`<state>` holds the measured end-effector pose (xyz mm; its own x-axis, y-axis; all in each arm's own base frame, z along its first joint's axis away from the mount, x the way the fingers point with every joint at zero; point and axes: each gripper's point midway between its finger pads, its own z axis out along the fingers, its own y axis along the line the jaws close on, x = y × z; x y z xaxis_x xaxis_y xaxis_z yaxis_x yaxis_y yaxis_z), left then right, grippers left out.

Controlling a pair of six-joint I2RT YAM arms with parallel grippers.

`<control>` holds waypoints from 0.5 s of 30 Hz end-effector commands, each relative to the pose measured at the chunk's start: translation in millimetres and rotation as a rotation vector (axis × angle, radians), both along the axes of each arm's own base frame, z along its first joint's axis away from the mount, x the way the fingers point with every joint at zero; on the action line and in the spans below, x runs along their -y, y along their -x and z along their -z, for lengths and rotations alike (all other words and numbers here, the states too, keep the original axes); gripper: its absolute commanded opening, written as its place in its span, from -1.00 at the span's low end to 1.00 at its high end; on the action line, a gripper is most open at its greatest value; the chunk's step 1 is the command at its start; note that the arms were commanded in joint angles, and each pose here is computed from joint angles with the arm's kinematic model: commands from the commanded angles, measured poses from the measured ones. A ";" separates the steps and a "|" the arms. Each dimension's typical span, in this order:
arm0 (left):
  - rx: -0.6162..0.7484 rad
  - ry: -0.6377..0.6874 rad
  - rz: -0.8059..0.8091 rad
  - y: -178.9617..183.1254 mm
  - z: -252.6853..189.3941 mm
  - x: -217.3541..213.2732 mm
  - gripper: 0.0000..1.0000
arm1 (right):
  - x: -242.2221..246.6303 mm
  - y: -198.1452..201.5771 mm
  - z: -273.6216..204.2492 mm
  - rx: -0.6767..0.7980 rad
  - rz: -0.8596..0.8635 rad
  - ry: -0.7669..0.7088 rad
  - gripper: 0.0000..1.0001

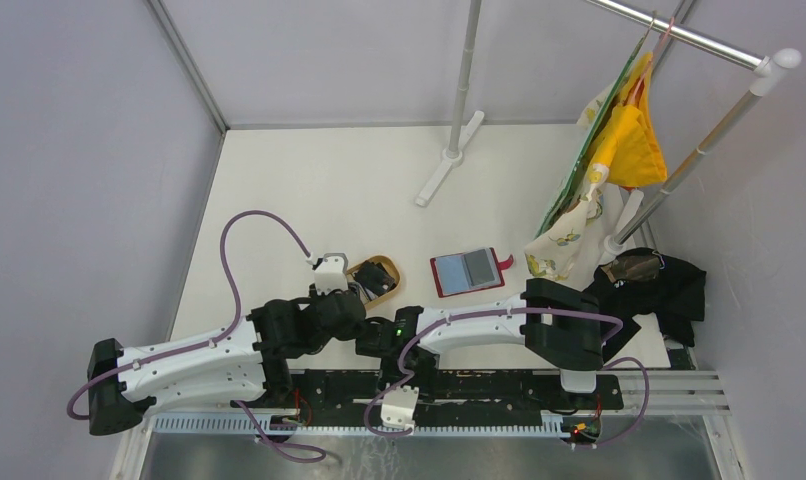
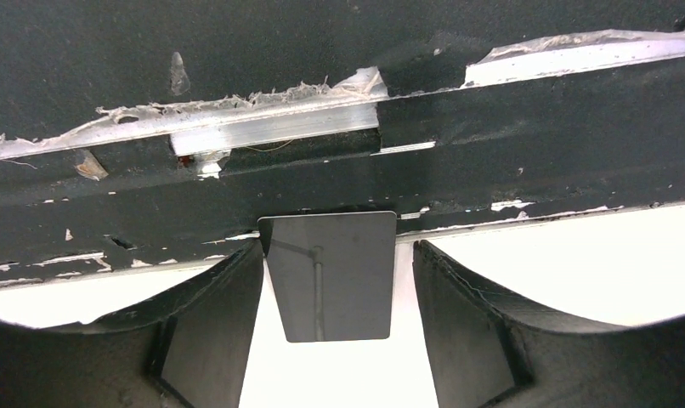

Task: Put the credit cards into the card holder
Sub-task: Pick up the credit card at the corner of the board.

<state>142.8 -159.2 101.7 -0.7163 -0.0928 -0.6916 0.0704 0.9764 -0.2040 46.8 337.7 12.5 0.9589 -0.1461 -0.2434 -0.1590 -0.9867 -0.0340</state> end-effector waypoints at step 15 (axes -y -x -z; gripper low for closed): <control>0.038 0.052 -0.010 -7.2 -12.4 9.3 0.12 | 13.0 34.3 25.3 -0.090 -0.103 0.102 0.34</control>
<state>143.3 -160.4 102.3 -0.7150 -0.0964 -0.6925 0.0710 0.9753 -0.2091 42.7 335.9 10.9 0.9690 -0.0989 -0.2262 -0.1037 -0.9946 -0.0093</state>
